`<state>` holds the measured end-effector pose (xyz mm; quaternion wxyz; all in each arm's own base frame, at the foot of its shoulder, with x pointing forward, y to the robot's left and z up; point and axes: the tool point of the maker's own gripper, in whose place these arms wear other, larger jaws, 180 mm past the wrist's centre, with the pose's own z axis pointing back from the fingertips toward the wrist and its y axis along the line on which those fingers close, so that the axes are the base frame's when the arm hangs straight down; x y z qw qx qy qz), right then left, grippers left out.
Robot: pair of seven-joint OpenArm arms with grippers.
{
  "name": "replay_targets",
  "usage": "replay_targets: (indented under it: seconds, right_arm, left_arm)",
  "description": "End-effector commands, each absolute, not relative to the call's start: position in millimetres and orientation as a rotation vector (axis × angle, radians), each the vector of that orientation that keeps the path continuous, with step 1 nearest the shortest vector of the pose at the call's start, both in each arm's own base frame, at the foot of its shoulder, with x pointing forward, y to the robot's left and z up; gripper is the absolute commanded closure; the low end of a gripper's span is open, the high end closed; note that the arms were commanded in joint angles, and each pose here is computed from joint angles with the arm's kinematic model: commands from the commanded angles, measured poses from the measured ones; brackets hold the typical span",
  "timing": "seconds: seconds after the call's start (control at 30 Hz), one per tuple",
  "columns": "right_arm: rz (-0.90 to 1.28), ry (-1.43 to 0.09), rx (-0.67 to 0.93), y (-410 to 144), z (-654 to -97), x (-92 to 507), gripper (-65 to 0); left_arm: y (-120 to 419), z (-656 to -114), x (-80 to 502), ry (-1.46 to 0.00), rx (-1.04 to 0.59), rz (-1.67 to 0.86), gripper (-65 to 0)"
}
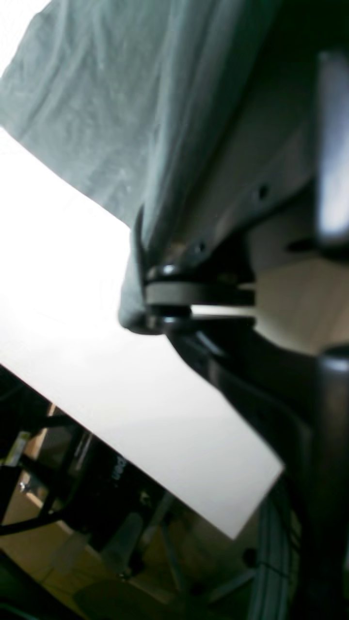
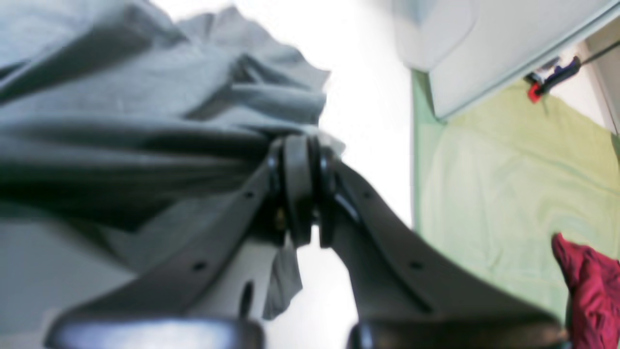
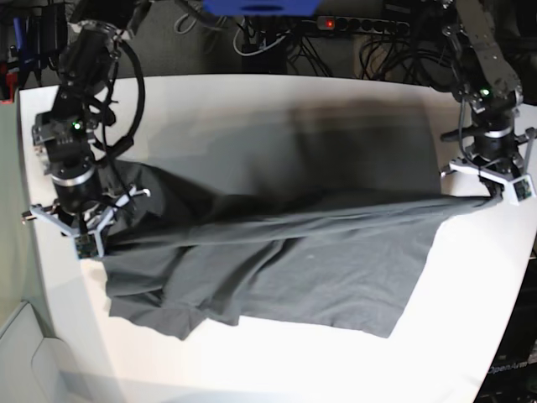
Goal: Layout the t-shirt on the table in an organized manner, then fold the t-shirt properly
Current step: 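Lift the t-shirt with both grippers and swing it across the table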
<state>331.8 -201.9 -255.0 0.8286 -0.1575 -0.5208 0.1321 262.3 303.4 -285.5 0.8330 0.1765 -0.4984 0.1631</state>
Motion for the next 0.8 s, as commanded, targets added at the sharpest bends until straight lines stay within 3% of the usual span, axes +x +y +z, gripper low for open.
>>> replay_targets:
  seconds: [0.0, 0.4, 0.57, 0.77]
  right_arm:
    - [0.283, -1.165, -0.354, -203.3, -239.2, 336.0, 0.0]
    - [0.264, -1.214, -0.382, -212.9, -224.0, 340.2, 0.0]
    - [0.203, -1.184, -0.417, -239.2, -234.2, 324.1, 0.0]
    - [0.180, -1.230, -0.383, -248.1, -241.8, 301.8, 0.0]
  left_arm:
    - [308.5, -271.6, 264.2, -1.102, 0.406, 0.342, -0.1]
    - [301.8, -253.2, 285.2, -1.184, 0.332, 0.376, -0.1]
    - [317.7, -259.9, 263.7, -1.183, 0.285, 0.424, -0.1]
    - [340.1, -257.6, 236.8, -1.198, 0.348, 0.402, -0.1]
